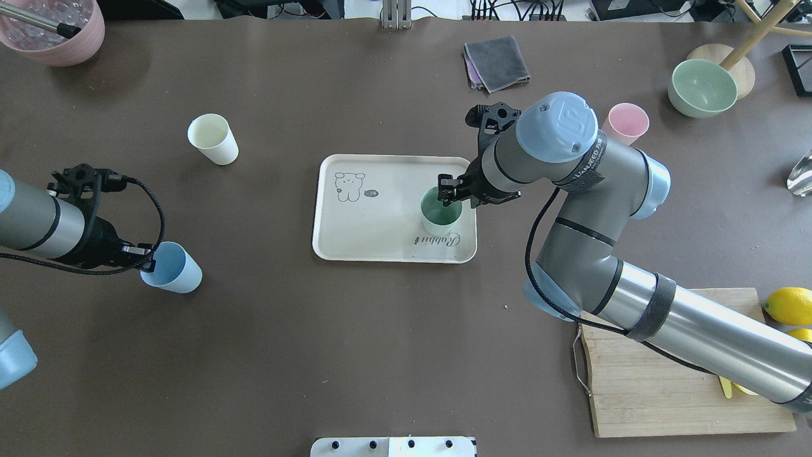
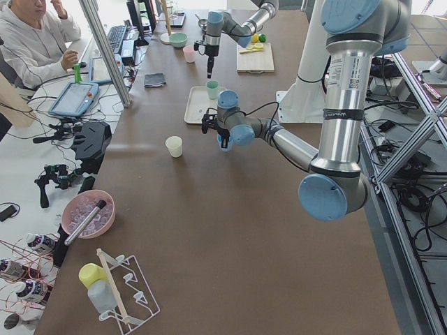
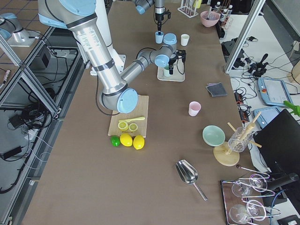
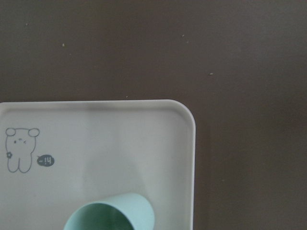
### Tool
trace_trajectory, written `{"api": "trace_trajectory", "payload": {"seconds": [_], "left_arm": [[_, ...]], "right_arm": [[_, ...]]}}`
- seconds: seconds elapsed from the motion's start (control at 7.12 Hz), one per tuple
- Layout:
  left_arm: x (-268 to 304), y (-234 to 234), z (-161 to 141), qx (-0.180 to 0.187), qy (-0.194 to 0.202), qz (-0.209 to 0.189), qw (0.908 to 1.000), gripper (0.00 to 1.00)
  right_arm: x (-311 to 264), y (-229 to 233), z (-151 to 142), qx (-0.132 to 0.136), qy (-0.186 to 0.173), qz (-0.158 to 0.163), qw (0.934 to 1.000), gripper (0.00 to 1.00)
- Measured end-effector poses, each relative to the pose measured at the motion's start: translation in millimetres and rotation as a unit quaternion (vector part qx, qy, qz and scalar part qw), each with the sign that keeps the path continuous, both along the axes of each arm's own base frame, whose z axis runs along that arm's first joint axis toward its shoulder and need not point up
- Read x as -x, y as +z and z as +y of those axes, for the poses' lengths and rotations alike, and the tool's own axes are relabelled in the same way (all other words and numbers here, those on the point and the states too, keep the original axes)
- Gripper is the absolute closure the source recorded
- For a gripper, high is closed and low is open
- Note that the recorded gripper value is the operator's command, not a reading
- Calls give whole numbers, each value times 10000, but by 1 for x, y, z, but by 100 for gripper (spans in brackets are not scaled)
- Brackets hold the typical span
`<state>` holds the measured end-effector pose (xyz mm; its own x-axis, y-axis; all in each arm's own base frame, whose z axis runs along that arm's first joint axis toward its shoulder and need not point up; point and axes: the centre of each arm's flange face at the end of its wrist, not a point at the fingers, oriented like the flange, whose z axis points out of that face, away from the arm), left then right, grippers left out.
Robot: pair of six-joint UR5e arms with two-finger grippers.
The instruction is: Place all cups on tray
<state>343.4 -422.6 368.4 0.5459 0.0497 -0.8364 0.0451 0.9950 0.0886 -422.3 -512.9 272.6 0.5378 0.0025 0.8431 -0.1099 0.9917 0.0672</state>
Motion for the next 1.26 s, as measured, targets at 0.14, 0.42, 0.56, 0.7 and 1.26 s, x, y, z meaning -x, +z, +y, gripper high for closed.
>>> {"api": "trace_trajectory", "payload": {"seconds": [0.14, 0.42, 0.56, 0.7, 1.26], "left_arm": [[-16, -42, -15, 45, -113, 84, 9999, 100], [-66, -108, -44, 147, -467, 69, 9988, 100], [-95, -126, -51, 154, -535, 30, 9984, 100], [-122, -137, -59, 161, -569, -24, 9982, 100], [-171, -146, -69, 162, -558, -198, 9981, 2]], "right_arm": [[-47, 26, -17, -75, -116, 114, 9998, 0], [-128, 96, -63, -227, -283, 453, 9983, 0], [-153, 131, -88, -219, -329, 634, 9972, 1], [-169, 162, -111, -153, -369, 808, 9959, 2], [-182, 216, -161, 351, -256, 1074, 9933, 11]]}}
